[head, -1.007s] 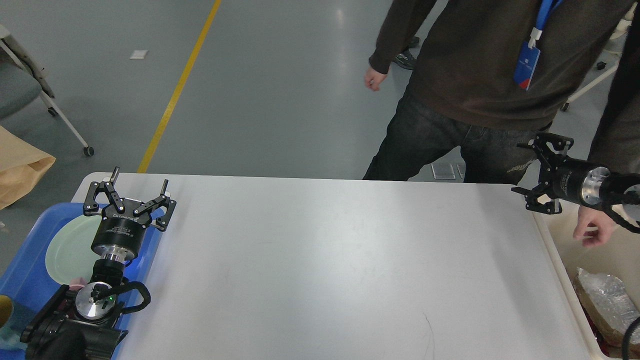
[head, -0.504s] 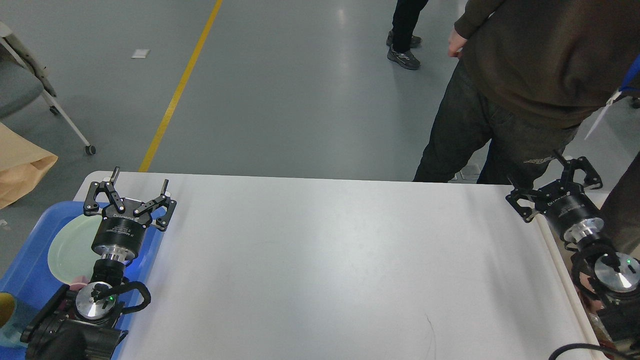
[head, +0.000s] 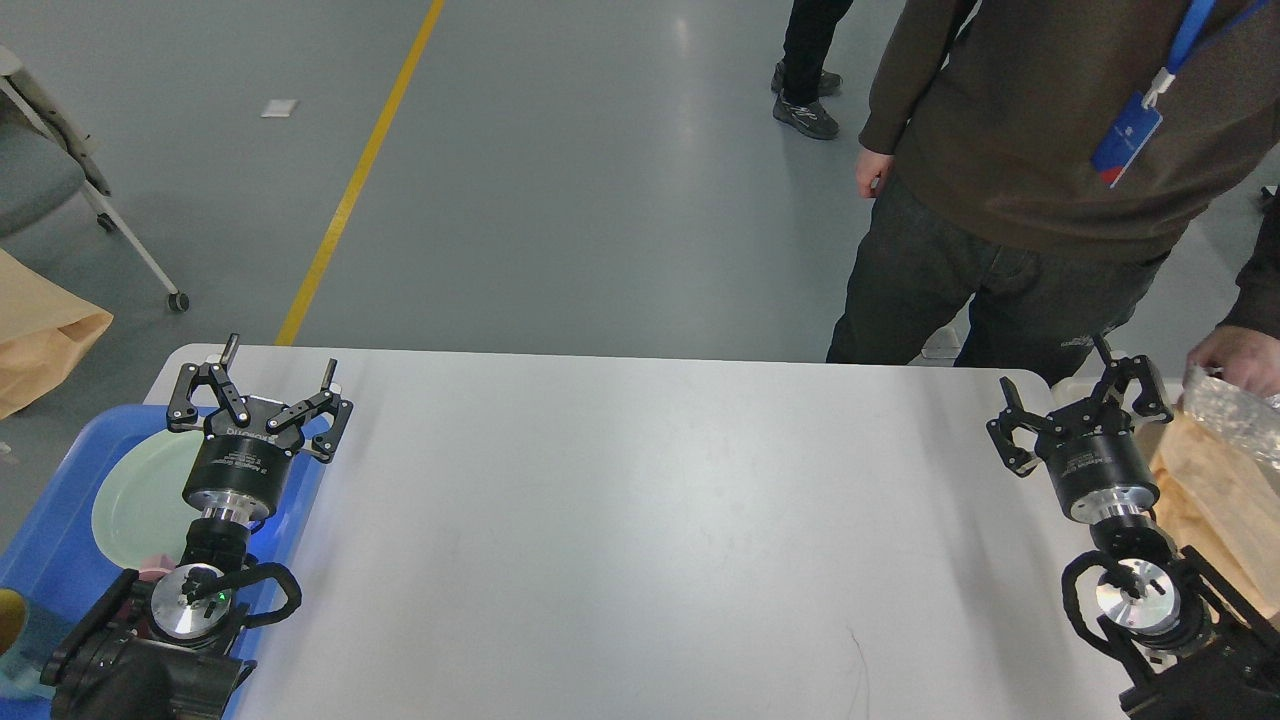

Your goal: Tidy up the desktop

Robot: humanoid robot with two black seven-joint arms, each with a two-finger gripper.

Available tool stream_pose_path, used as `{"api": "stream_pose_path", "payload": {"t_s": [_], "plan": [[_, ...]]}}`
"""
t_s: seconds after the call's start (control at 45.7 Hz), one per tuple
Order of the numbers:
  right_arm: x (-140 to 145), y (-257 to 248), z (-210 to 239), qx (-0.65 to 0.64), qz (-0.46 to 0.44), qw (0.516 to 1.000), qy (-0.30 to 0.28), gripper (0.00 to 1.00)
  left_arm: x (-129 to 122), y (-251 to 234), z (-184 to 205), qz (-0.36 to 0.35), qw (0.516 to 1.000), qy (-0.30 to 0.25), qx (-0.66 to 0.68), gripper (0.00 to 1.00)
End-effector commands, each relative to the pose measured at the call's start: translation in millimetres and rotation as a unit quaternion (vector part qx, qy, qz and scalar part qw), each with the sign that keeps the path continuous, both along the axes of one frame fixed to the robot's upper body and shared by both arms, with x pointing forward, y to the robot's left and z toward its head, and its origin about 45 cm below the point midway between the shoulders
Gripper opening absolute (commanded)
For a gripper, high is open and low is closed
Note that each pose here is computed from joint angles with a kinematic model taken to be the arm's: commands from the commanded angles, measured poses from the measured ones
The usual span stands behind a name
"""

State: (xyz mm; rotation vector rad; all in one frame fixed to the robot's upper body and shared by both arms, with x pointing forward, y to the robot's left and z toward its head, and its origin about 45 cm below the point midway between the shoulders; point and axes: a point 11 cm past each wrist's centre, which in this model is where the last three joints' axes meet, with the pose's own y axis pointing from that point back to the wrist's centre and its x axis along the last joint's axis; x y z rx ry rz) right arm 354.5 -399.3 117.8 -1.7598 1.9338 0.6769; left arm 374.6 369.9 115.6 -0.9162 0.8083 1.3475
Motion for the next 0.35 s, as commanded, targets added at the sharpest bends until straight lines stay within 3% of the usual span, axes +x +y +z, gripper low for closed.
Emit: {"api": "stream_pose_path", "payload": {"t_s": [0.0, 0.328], "plan": [[3.6, 11.5, 7.3, 0.010, 0.004, 1.000, -0.023, 1.00, 0.0, 0.1, -0.1, 0.000, 1.000, 0.000, 0.000, 0.96], [4.7, 31.6, -1.9, 0.041, 0.003, 0.999, -0.022, 1.00, 0.2, -0.1, 0.3, 0.000, 1.000, -0.001, 0.000, 0.96]]}}
